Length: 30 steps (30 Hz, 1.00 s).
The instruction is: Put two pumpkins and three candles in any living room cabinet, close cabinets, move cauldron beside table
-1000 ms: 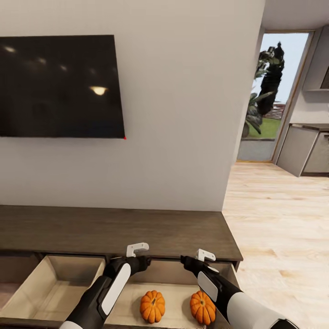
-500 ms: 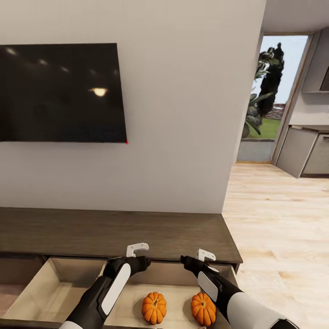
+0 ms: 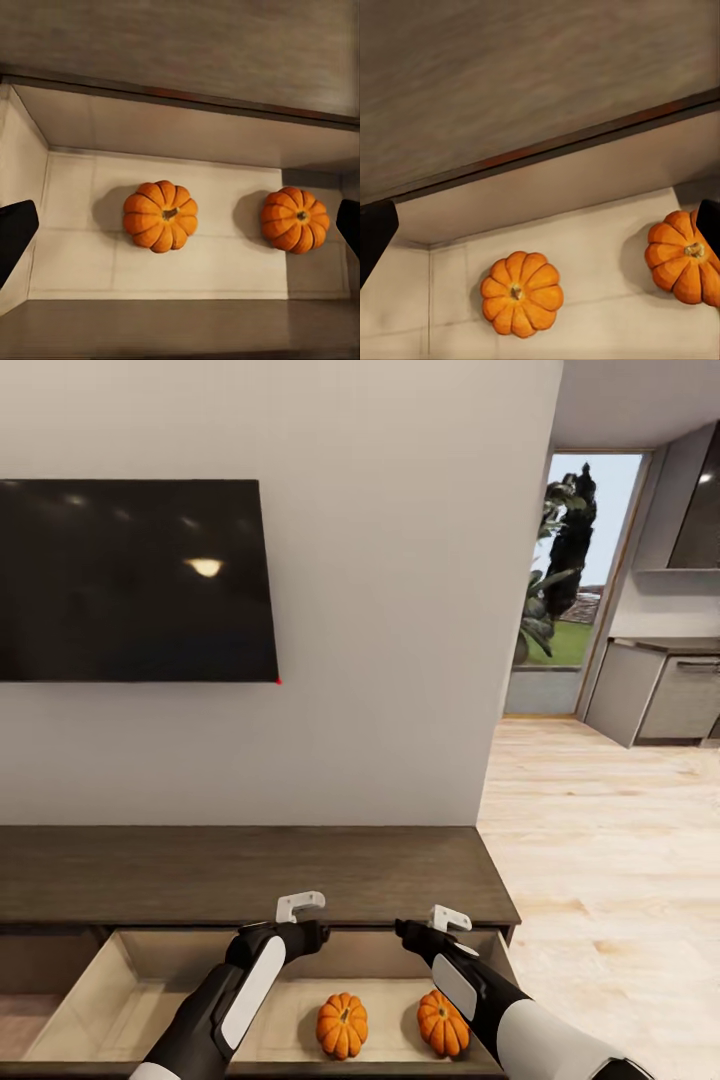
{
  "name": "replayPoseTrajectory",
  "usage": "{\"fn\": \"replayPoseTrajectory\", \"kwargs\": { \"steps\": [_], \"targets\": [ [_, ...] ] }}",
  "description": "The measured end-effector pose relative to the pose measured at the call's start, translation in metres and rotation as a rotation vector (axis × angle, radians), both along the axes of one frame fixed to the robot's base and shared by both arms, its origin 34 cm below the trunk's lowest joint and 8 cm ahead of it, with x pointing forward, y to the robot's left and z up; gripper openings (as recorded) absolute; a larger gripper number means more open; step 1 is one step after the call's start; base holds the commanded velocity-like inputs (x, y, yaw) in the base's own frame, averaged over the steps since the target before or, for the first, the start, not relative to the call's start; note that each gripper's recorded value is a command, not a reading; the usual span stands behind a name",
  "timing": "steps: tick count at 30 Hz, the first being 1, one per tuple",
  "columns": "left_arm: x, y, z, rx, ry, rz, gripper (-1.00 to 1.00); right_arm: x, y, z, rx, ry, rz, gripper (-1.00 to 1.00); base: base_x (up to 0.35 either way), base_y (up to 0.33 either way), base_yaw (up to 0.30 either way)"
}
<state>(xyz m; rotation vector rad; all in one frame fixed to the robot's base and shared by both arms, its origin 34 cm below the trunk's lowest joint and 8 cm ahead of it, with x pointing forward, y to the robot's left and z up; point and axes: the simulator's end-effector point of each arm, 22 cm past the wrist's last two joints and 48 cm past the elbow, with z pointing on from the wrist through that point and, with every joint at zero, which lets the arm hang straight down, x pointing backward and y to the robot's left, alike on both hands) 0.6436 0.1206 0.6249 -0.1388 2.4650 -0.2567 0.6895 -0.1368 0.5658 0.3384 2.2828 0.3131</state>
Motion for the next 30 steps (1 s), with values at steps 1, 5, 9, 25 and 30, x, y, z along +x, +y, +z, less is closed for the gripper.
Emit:
{"fn": "replayPoseTrajectory", "kwargs": {
  "steps": [1, 5, 9, 25, 30],
  "targets": [
    [0.0, 0.0, 0.002, 0.0, 0.0, 0.0, 1.0, 0.0, 0.0, 0.002, 0.0, 0.0, 0.0, 1.0, -0.15, 0.13, -0.005],
    [0.002, 0.0, 0.01, 0.0, -0.001, 0.0, 1.0, 0.002, 0.0, 0.011, 0.0, -0.001, 0.0, 1.0, -0.204, 0.176, -0.071],
    [0.003, 0.0, 0.02, 0.0, -0.005, 0.0, 1.0, 0.003, 0.0, 0.02, 0.0, -0.005, 0.0, 1.0, -0.23, 0.198, -0.138],
    [0.004, 0.0, 0.025, -0.001, -0.011, 0.0, 1.0, 0.004, 0.0, 0.024, 0.0, -0.007, 0.0, 1.0, -0.184, 0.133, -0.016],
    [0.013, -0.001, 0.043, -0.012, -0.054, 0.003, 1.0, 0.004, 0.0, 0.023, 0.0, -0.006, 0.0, 1.0, -0.306, 0.015, 0.0]
  ]
}}
